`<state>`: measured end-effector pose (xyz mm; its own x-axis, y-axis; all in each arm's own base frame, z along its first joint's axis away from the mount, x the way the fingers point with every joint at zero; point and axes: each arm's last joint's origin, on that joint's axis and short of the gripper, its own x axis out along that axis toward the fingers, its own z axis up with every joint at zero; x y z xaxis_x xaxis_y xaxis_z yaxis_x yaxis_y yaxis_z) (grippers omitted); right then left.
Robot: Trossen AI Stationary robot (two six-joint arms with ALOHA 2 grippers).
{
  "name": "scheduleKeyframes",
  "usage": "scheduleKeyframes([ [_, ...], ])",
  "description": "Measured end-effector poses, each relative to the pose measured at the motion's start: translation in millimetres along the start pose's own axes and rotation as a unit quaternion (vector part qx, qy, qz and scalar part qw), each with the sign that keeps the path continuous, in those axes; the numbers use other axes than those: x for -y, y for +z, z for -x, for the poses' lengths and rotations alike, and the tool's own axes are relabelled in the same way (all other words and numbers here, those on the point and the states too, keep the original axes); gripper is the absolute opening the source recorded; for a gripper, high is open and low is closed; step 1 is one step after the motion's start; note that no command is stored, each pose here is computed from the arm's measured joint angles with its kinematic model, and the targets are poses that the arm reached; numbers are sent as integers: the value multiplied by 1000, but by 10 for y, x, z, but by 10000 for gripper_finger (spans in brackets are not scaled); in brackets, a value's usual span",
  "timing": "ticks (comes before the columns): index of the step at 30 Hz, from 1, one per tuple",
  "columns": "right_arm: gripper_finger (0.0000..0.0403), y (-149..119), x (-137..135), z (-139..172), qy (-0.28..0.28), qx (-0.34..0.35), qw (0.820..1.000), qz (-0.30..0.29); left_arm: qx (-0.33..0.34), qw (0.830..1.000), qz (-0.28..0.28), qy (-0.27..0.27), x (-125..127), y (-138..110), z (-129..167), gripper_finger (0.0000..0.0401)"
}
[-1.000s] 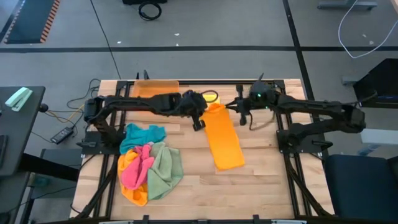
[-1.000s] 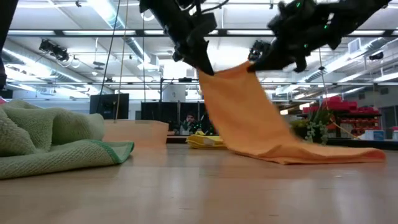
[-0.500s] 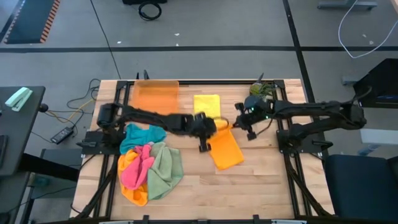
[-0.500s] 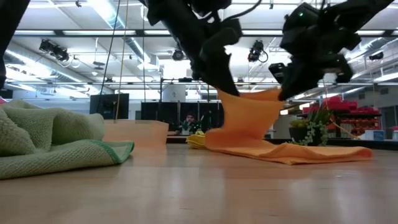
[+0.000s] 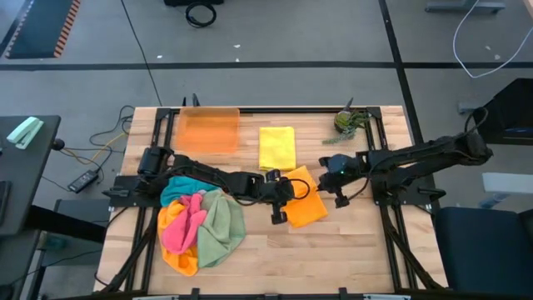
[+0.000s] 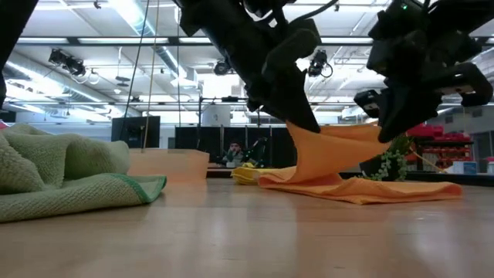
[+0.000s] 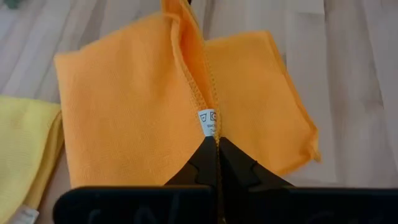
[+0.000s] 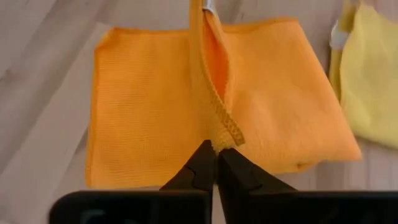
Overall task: Fold microfiber towels
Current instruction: Fold the right orange towel
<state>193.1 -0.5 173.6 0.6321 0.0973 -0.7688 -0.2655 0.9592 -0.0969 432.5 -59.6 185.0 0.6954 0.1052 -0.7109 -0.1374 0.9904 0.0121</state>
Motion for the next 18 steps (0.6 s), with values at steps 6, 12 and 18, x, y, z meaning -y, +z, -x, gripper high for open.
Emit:
scheduleKeyframes([
  [6,93,-1,3,8,-5,-9,998,-59,6,1000,14,-5,42,-22,-55,6],
  [12,189,0,-16,90,12,-43,993,-108,34,999,25,-22,178,-29,-123,6],
  [18,220,-15,-93,183,47,-56,980,-187,53,998,33,-23,319,-100,-243,6],
])
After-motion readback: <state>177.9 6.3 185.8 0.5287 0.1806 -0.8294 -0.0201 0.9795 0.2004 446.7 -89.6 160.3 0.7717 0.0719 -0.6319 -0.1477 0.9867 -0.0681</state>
